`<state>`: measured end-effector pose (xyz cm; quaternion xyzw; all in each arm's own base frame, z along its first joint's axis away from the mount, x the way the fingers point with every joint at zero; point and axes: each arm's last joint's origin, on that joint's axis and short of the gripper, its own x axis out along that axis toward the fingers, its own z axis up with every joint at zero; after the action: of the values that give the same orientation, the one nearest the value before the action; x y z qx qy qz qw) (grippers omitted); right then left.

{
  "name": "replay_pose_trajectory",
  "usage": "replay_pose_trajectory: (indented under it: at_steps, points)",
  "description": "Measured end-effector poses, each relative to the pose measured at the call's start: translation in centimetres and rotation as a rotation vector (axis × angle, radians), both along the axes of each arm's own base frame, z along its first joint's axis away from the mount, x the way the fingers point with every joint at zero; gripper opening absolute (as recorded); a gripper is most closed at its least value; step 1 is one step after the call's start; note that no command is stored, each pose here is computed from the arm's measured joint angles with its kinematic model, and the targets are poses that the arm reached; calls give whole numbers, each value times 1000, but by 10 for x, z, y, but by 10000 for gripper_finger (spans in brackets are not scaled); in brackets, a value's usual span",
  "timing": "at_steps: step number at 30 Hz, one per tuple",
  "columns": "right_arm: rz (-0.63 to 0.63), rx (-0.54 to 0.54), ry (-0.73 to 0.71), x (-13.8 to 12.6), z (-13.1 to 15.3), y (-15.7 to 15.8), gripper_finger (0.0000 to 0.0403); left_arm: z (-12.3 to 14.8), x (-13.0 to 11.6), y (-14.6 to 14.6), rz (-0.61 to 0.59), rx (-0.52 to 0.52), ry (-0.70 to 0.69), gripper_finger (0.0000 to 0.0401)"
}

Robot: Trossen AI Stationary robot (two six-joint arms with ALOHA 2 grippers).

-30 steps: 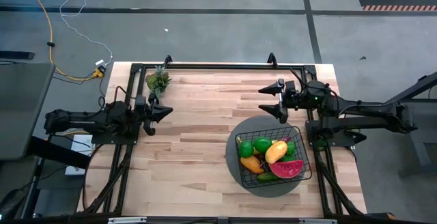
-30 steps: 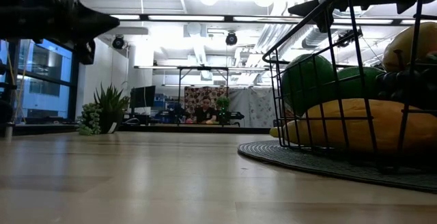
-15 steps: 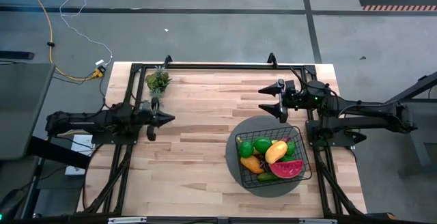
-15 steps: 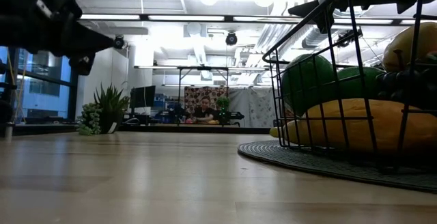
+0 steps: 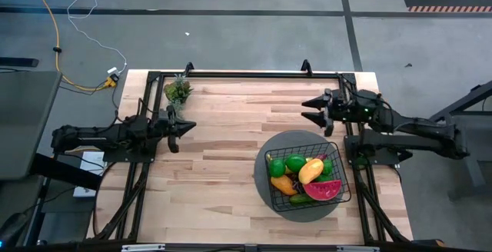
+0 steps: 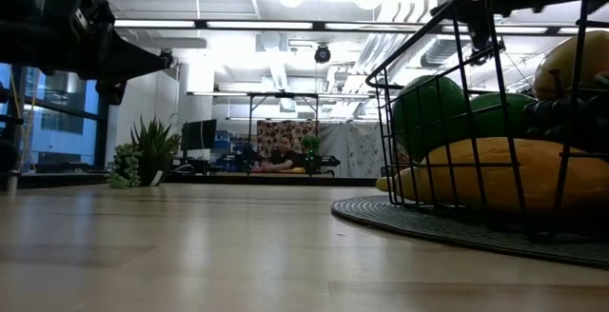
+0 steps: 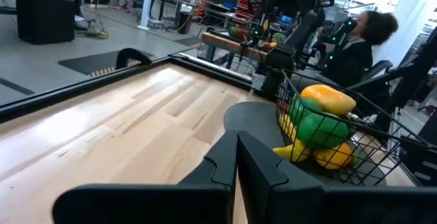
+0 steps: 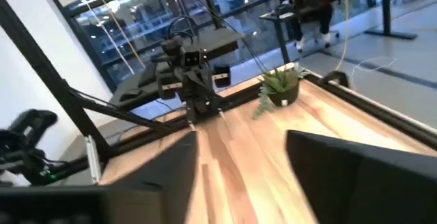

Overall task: Build produce basket
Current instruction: Return to Home Position

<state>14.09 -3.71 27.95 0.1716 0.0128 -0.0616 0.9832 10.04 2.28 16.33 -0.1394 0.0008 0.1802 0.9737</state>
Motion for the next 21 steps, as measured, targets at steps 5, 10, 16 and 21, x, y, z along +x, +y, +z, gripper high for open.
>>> replay_pose_trajectory:
  at_steps: [5,10,16,21]
  points:
    - [-15,-36,-20,-27,-6,6,66,0,0,0,0,0,0,3]
    - [34,-38,-75,-43,-20,14,22,0,0,0,0,0,0,3]
    - [107,-30,-131,-42,-44,22,5,0,0,0,0,0,0,3]
    - [131,-11,-168,-42,-63,28,2,0,0,0,-1,0,0,3]
